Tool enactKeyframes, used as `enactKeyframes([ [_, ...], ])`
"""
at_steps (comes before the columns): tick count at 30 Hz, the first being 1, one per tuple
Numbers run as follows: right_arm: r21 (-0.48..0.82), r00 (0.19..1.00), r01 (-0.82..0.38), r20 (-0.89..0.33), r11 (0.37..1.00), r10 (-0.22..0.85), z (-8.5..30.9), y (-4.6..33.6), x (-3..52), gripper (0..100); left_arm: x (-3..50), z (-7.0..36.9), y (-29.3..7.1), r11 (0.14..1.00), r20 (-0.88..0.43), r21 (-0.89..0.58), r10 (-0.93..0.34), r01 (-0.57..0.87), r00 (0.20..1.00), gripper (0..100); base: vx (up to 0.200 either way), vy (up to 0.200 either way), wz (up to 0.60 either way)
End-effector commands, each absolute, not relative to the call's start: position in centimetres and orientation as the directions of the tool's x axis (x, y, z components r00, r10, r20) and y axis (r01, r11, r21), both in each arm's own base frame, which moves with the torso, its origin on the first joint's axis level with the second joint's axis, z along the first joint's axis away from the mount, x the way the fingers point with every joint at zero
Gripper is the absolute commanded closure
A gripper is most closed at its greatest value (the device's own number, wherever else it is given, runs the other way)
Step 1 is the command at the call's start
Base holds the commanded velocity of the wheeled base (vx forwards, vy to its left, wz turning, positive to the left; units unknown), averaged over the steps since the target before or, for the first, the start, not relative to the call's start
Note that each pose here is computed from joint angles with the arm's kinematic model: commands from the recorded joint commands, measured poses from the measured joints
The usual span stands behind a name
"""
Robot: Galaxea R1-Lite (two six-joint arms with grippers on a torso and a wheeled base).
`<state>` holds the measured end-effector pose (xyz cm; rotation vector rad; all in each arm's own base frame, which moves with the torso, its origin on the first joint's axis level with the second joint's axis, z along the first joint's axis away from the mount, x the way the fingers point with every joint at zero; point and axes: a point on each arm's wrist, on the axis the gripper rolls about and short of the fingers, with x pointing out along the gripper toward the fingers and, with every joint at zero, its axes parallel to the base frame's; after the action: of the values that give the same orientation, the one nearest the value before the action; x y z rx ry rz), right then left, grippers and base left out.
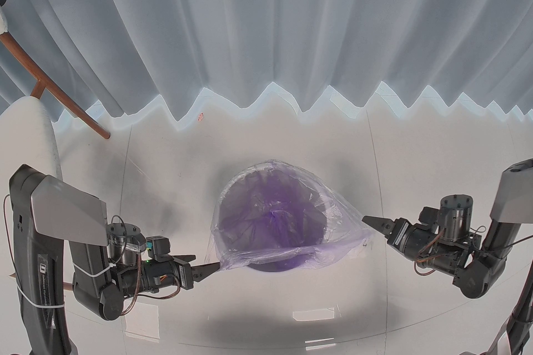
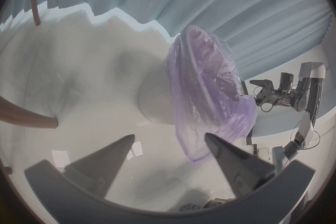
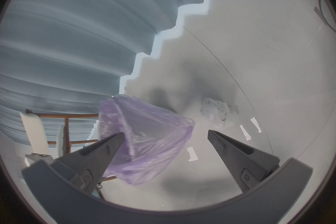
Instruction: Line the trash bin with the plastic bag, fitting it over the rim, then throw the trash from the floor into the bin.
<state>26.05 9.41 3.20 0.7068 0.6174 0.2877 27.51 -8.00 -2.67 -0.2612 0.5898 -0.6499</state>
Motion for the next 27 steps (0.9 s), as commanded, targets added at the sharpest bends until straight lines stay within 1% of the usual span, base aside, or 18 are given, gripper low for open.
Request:
enactKeyframes([
  [1,0.734,0.810,-0.124,-0.314,0.667,0.495,8.5,8.2,21.2,0,27.2,0.0,-7.8,0.756,-0.367,-0.437,-0.645,0.488,0.671,0,0.000,0.000,0.00],
  [3,0.744,0.805,-0.131,-0.306,0.655,0.509,9.0,8.2,20.7,0,27.3,0.7,-7.6,0.754,-0.346,-0.442,-0.644,0.487,0.683,0,0.000,0.000,0.00],
  [4,0.772,0.791,-0.130,-0.297,0.622,0.534,10.3,8.4,19.6,0,27.1,2.6,-7.4,0.743,-0.293,-0.452,-0.647,0.493,0.704,0,0.000,0.000,0.00],
  [5,0.786,0.783,-0.121,-0.300,0.606,0.545,10.9,8.5,19.1,0,27.0,3.4,-7.3,0.731,-0.268,-0.462,-0.655,0.503,0.706,0,0.000,0.000,0.00],
  [8,0.806,0.765,-0.114,-0.302,0.581,0.569,12.3,8.7,18.5,0,26.3,5.1,-7.4,0.693,-0.219,-0.487,-0.686,0.532,0.693,0,0.000,0.000,0.00],
  [9,0.815,0.757,-0.098,-0.312,0.571,0.575,13.5,8.7,18.3,0,25.7,5.9,-7.3,0.674,-0.199,-0.496,-0.702,0.547,0.684,0,0.000,0.000,0.00],
  [12,0.818,0.739,-0.073,-0.340,0.571,0.581,14.6,8.9,18.0,0,25.3,6.8,-7.2,0.666,-0.176,-0.489,-0.707,0.563,0.685,0,0.000,0.000,0.00],
  [13,0.817,0.696,-0.049,-0.385,0.574,0.606,15.5,9.6,17.5,0,25.1,7.7,-7.1,0.665,-0.148,-0.475,-0.705,0.576,0.693,0,0.000,0.000,0.00],
  [14,0.814,0.670,-0.029,-0.415,0.580,0.616,15.8,10.0,17.2,0,24.9,8.1,-7.0,0.663,-0.133,-0.469,-0.707,0.584,0.695,0,0.000,0.000,0.00],
  [17,0.809,0.623,-0.006,-0.457,0.588,0.635,16.7,10.9,17.0,0,24.5,9.2,-7.0,0.655,-0.098,-0.451,-0.711,0.606,0.696,0,0.000,0.000,0.00],
  [19,0.815,0.608,-0.014,-0.453,0.580,0.652,16.9,11.5,17.0,0,24.2,9.8,-7.0,0.650,-0.079,-0.442,-0.715,0.618,0.695,0,0.000,0.000,0.00],
  [21,0.817,0.590,-0.017,-0.457,0.576,0.666,16.9,12.2,17.1,0,23.8,10.4,-7.0,0.647,-0.061,-0.432,-0.716,0.628,0.695,0,0.000,0.000,0.00],
  [23,0.810,0.567,-0.015,-0.476,0.586,0.672,16.5,12.9,17.3,0,23.4,11.2,-7.0,0.635,-0.035,-0.418,-0.725,0.649,0.688,0,0.000,0.000,0.00],
  [27,0.782,0.519,0.007,-0.535,0.623,0.666,14.9,14.3,18.0,0,22.0,12.5,-6.8,0.579,0.006,-0.395,-0.775,0.713,0.632,0,0.000,0.000,0.00],
])
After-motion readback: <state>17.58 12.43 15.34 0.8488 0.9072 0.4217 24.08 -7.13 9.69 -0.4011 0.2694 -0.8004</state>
